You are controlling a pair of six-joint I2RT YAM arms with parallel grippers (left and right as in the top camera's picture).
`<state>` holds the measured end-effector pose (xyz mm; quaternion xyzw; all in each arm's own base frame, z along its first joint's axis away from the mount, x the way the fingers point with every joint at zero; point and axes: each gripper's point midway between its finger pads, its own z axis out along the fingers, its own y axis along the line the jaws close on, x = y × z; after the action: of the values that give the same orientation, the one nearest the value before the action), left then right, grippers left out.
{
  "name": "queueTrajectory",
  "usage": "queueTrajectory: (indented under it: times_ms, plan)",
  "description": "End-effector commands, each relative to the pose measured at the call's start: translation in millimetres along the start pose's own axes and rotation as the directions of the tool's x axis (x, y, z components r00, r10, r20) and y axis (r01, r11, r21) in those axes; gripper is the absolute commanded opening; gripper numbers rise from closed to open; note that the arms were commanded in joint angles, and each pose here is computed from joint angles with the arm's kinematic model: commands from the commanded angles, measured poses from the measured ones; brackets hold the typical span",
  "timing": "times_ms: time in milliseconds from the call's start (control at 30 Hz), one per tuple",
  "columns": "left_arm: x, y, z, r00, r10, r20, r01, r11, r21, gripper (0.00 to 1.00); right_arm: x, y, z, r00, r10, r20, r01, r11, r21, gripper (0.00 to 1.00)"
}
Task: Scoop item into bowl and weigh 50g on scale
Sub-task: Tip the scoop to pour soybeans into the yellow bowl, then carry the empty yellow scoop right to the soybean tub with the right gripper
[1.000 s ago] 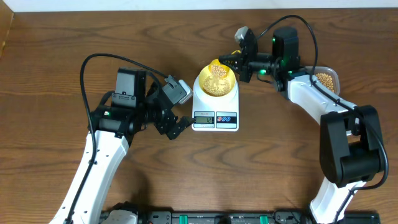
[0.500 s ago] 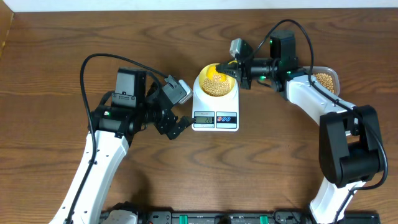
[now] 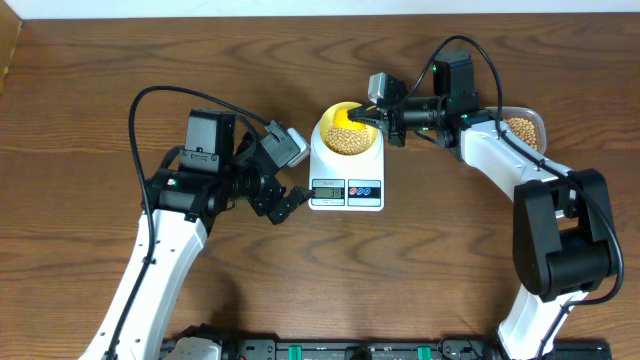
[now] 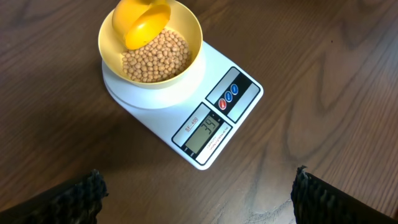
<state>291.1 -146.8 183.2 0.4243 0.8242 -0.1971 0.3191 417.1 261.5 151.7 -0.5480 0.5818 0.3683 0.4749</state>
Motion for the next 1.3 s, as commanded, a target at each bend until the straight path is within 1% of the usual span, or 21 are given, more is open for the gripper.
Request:
queueTrajectory:
  times_ms: [0,100,200,300,400,500,633,833,933,1067,1133,1200,1267]
  plan:
    - [3.5,-1.9,2.4,1.0,0.002,-0.004,-0.002,1.0,0.018,0.98,5.8,8.3,6.3,1.0,-0.009,0.008,0.01,0.999,-0.037,0.01]
    - [3.4,-1.9,2.3,1.0,0.002,-0.003,-0.002,1.0,0.018,0.98,4.3,7.1,6.3,1.0,0.011,0.012,-0.01,0.999,-0.034,0.01]
    - [3.4,-1.9,2.3,1.0,0.002,-0.003,-0.002,1.0,0.018,0.98,-1.2,2.7,6.3,0.997,0.074,0.027,-0.074,0.997,-0.022,0.01]
    - [3.4,-1.9,2.3,1.0,0.002,-0.003,-0.002,1.0,0.018,0.98,-11.2,-4.0,5.9,0.981,0.184,0.057,-0.184,0.983,-0.011,0.01]
    - [3.4,-1.9,2.3,1.0,0.002,-0.003,-0.002,1.0,0.018,0.98,-21.8,-10.7,4.7,0.943,0.319,0.091,-0.32,0.947,-0.01,0.01]
    - [3.5,-1.9,2.4,1.0,0.002,-0.004,-0.002,1.0,0.018,0.98,-31.5,-16.9,2.2,0.882,0.455,0.123,-0.456,0.89,-0.021,0.01]
    - [3.4,-1.9,2.3,1.0,0.002,-0.003,-0.002,1.0,0.018,0.98,-43.4,-28.8,-7.9,0.76,0.627,0.17,-0.629,0.776,-0.046,0.01]
    - [3.4,-1.9,2.3,1.0,0.002,-0.003,-0.002,1.0,0.018,0.98,-55.5,-39.0,-33.9,0.645,0.737,0.202,-0.731,0.672,-0.119,0.01]
    - [3.5,-1.9,2.4,1.0,0.002,-0.004,-0.002,1.0,0.018,0.98,-50.6,-50.6,-49.7,0.55,0.807,0.217,-0.806,0.581,-0.117,0.01]
    - [3.4,-1.9,2.3,1.0,0.002,-0.003,-0.002,1.0,0.018,0.98,-42.7,-64.3,-72.8,0.459,0.854,0.243,-0.862,0.495,-0.111,0.01]
    - [3.4,-1.9,2.3,1.0,0.002,-0.003,-0.002,1.0,0.018,0.98,-38.5,-70.0,-86.2,0.426,0.868,0.255,-0.879,0.464,-0.111,0.01]
    - [3.5,-1.9,2.4,1.0,0.002,-0.004,-0.002,1.0,0.018,0.98,-34.9,-73.9,-98.3,0.414,0.871,0.264,-0.885,0.454,-0.109,0.01]
    - [3.4,-1.9,2.3,1.0,0.002,-0.003,-0.002,1.0,0.018,0.98,-31.6,-78.8,-109.0,0.384,0.881,0.278,-0.899,0.425,-0.107,0.01]
